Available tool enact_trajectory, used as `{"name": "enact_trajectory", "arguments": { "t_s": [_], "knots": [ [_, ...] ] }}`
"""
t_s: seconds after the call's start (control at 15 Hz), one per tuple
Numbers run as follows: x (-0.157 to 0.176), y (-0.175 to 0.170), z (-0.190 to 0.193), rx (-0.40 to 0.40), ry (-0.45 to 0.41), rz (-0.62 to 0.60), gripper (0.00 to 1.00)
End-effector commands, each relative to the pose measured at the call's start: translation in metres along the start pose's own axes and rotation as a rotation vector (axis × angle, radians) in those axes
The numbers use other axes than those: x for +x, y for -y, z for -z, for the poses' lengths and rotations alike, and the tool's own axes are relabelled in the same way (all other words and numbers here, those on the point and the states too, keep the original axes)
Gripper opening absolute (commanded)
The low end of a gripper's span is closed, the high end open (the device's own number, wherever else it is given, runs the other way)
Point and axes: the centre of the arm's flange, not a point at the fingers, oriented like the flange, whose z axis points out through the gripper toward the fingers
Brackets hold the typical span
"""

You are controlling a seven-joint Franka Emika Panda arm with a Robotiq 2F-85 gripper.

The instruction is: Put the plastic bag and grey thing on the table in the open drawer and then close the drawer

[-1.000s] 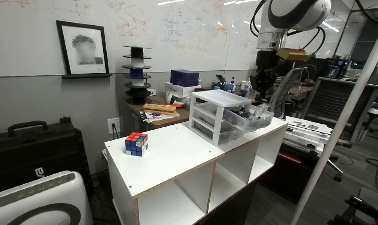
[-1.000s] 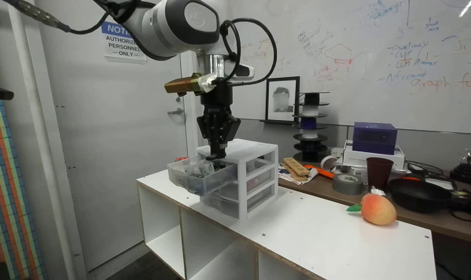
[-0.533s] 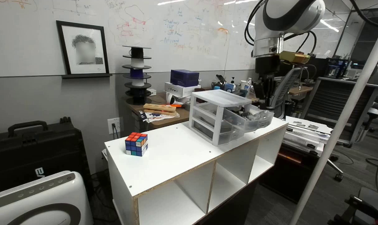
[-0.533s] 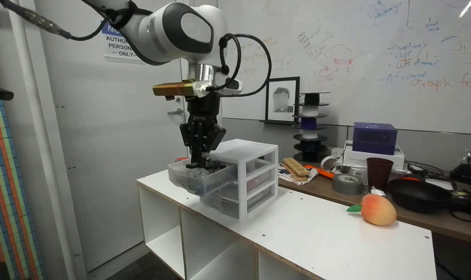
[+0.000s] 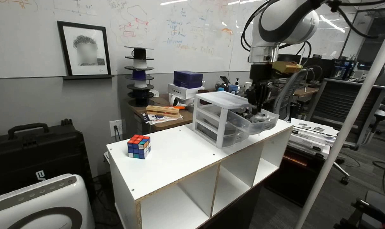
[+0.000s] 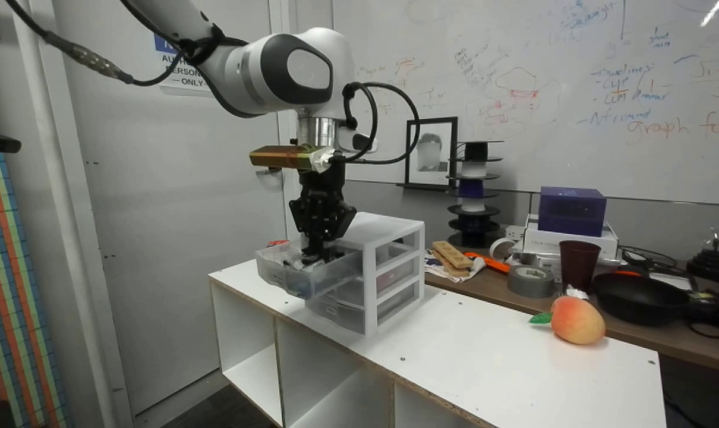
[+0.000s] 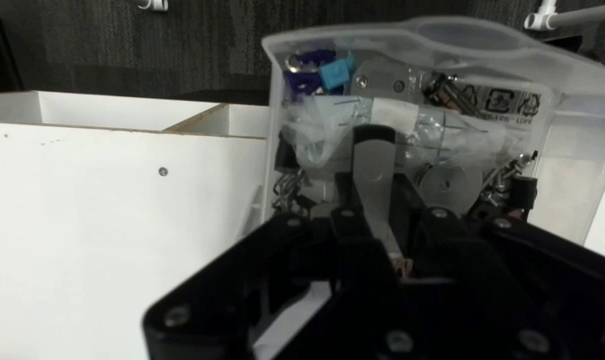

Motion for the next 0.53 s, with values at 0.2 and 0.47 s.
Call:
{"name": "enact_trajectory", "arguments": {
  "t_s": [0.2,0.47],
  "knots": [
    [0.048,0.020,-0.018,0.047,-0.032,0.014,0.08],
    [0.035,0.019,-0.013,0.042,-0.027,0.051,0.46]
  ]
}}
